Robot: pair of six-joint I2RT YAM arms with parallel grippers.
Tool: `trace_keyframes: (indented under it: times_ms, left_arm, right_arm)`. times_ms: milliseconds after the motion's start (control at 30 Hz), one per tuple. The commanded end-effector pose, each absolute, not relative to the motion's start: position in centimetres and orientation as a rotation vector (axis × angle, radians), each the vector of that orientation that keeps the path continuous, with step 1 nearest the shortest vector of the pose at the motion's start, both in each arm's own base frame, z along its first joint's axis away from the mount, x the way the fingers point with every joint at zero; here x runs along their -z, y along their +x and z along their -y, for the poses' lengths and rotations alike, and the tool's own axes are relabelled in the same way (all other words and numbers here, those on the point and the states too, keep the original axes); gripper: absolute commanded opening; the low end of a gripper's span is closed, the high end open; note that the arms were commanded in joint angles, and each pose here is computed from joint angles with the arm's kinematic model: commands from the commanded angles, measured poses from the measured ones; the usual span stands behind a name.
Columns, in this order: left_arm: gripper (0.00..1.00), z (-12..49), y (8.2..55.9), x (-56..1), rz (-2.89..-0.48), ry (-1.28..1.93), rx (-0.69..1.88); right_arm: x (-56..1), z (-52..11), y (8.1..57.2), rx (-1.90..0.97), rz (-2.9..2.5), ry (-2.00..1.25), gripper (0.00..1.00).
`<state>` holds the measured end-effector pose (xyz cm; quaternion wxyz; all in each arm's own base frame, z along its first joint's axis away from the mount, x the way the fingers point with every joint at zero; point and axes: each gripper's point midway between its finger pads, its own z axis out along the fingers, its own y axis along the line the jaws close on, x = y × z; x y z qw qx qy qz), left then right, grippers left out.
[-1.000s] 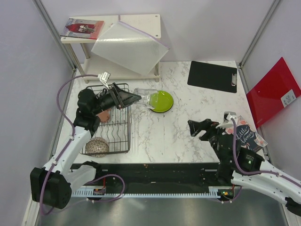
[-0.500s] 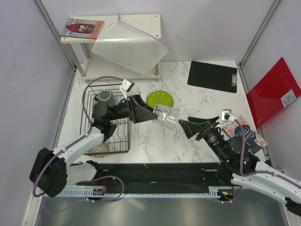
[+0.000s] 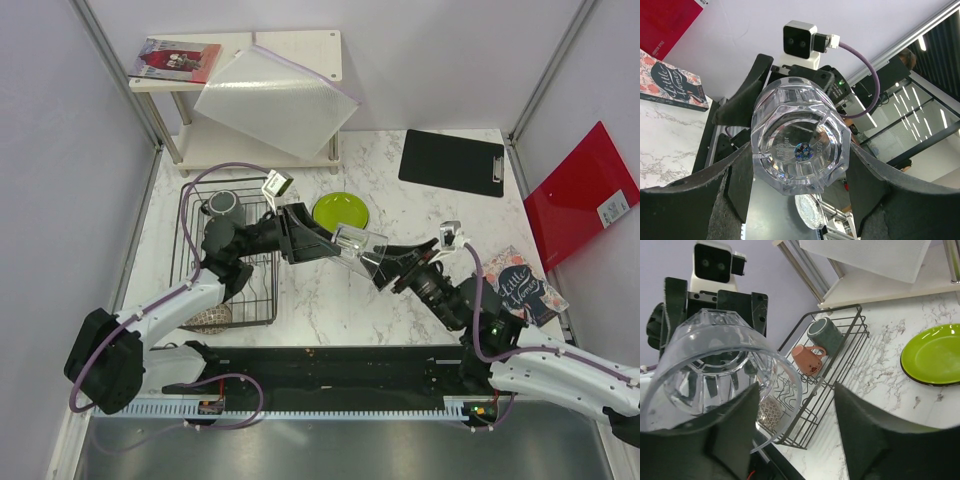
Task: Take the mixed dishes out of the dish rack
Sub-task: Pick up the cup from the dish rack, then place the cup at the center of the board.
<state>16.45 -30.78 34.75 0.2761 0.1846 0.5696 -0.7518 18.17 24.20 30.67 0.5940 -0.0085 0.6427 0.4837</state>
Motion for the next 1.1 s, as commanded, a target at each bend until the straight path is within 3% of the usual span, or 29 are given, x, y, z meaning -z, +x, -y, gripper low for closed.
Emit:
trace_keyframes:
  times_ms: [0, 100, 167, 267, 333, 367, 433, 500, 533, 633, 700, 767, 1067]
  left_arm:
    - [0.02, 30.4, 15.9, -37.1, -1.409, 0.548, 1.998]
    - [0.02, 30.4, 15.9, -36.8, -1.438, 0.545, 1.977]
    - [0.02, 30.5, 16.5, -36.2, -1.497, 0.54, 1.92]
    - [0.21, 30.2, 18.1, -35.8, -1.542, 0.527, 1.792]
    - [0.41, 29.8, 19.3, -34.6, -1.605, 0.493, 1.737]
    - [0.44, 29.6, 19.6, -34.5, -1.615, 0.481, 1.73]
    - [0.44, 29.1, 20.4, -34.3, -1.615, 0.457, 1.718]
    - [0.28, 29.2, 20.8, -33.5, -1.64, 0.445, 1.725]
    - [0.25, 29.3, 20.7, -33.9, -1.621, 0.456, 1.741]
    - [0.52, 29.5, 21.8, -32.3, -1.719, 0.385, 1.746]
    - [0.52, 29.4, 22.5, -31.6, -1.741, 0.348, 1.72]
    - [0.67, 29.0, 23.6, -30.4, -1.798, 0.275, 1.679]
    - [0.69, 23.9, 28.9, -24.0, -2.097, -0.208, 1.149]
  right_arm:
    - [-33.6, -24.1, 18.1, -1.164, -1.414, -0.008, 0.54]
    - [-33.7, -23.3, 18.2, -1.146, -1.412, 0.014, 0.4]
    - [-33.7, -22.7, 18.3, -1.111, -1.414, 0.021, 0.26]
    - [-33.9, -20.9, 18.6, -1.044, -1.421, 0.056, 0.02]
    - [-34.2, -19.5, 18.7, -1.002, -1.417, 0.083, 0.0]
    - [-34.4, -19.0, 18.7, -0.989, -1.414, 0.092, 0.0]
    - [-34.8, -18.1, 18.6, -0.959, -1.41, 0.091, 0.0]
    - [-35.2, -17.7, 18.5, -0.945, -1.408, 0.085, 0.0]
    - [-35.2, -17.8, 18.4, -0.947, -1.409, 0.078, 0.0]
    - [-35.7, -17.7, 18.4, -0.938, -1.41, 0.073, 0.0]
    - [-36.3, -17.4, 18.4, -0.93, -1.403, 0.076, 0.0]
    - [-36.2, -16.8, 18.8, -0.882, -1.424, 0.096, 0.0]
    - [-33.3, -11.3, 24.0, -0.157, -1.656, 0.299, 0.0]
